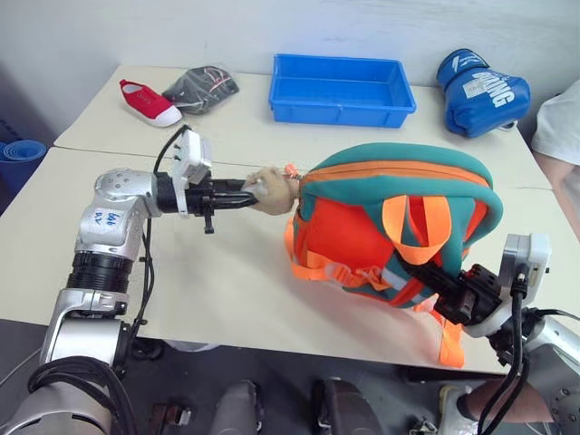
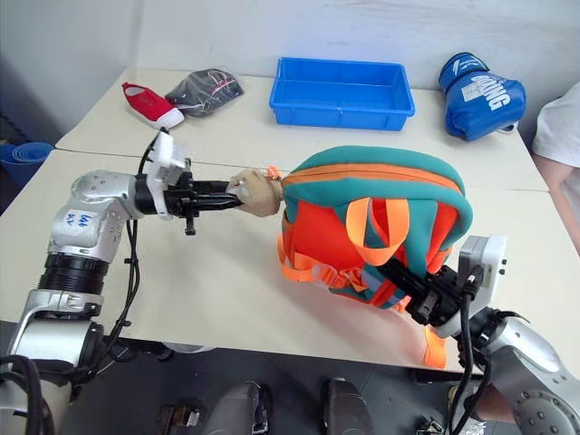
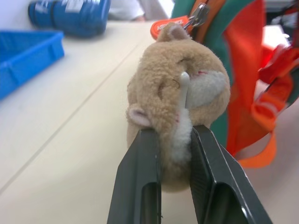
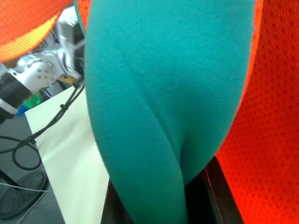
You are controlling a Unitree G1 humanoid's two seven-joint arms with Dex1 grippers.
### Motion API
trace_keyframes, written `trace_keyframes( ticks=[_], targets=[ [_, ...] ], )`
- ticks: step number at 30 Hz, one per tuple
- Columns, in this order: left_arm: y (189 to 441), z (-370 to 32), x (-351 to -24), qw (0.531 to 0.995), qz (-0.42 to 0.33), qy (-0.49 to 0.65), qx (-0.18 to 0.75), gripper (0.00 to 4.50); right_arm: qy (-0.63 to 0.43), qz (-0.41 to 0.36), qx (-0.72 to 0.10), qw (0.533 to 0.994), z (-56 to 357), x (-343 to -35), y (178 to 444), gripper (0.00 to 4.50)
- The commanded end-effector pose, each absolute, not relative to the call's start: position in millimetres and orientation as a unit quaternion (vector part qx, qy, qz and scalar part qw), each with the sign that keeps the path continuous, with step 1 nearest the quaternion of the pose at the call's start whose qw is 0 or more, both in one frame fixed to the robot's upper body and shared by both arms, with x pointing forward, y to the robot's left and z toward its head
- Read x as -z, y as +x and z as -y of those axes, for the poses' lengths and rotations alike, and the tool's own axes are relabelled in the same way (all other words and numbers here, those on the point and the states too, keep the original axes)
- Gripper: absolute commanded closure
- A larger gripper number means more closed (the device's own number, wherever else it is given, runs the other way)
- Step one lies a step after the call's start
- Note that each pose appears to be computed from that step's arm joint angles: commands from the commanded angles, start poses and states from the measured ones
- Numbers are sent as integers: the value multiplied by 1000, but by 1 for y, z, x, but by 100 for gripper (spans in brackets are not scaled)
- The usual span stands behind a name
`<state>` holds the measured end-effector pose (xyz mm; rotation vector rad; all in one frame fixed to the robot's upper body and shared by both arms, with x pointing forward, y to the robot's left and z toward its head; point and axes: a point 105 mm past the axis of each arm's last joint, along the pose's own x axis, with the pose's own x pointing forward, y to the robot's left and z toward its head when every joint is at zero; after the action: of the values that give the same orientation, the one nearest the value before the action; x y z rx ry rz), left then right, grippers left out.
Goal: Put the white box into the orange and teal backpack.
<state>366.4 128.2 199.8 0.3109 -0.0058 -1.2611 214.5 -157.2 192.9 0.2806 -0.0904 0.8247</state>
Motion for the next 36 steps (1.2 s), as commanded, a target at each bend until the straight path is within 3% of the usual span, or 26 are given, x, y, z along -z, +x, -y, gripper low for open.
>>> trace_keyframes(
  ticks=[1,8,16,18,22,23,29,30,36],
  targets=[
    [370,-123,-197,807,-7,139,574,389,143,73,-401,902,154,-203,208,450],
    [346,-114,-127,744,-103,235,617,389,171,82,-391,901,149,-199,207,450],
    [339,-113,-137,756,-49,195,623,389,131,78,-377,914,138,-177,220,450],
    [338,-124,-142,759,-44,203,617,335,115,76,-387,912,134,-174,220,385],
    [330,-160,-140,750,-63,243,611,218,-15,105,-384,917,140,-178,220,254],
    [327,-168,-143,754,-60,236,609,203,-24,108,-377,919,145,-178,219,237],
    [301,-214,-143,784,-48,219,579,22,-121,33,-357,926,205,-153,188,40],
    [298,-222,-141,793,-52,221,565,21,-133,20,-352,926,217,-150,182,10],
    [282,-251,-128,812,-71,266,515,21,-196,-42,-315,928,277,-154,152,4]
  ],
)
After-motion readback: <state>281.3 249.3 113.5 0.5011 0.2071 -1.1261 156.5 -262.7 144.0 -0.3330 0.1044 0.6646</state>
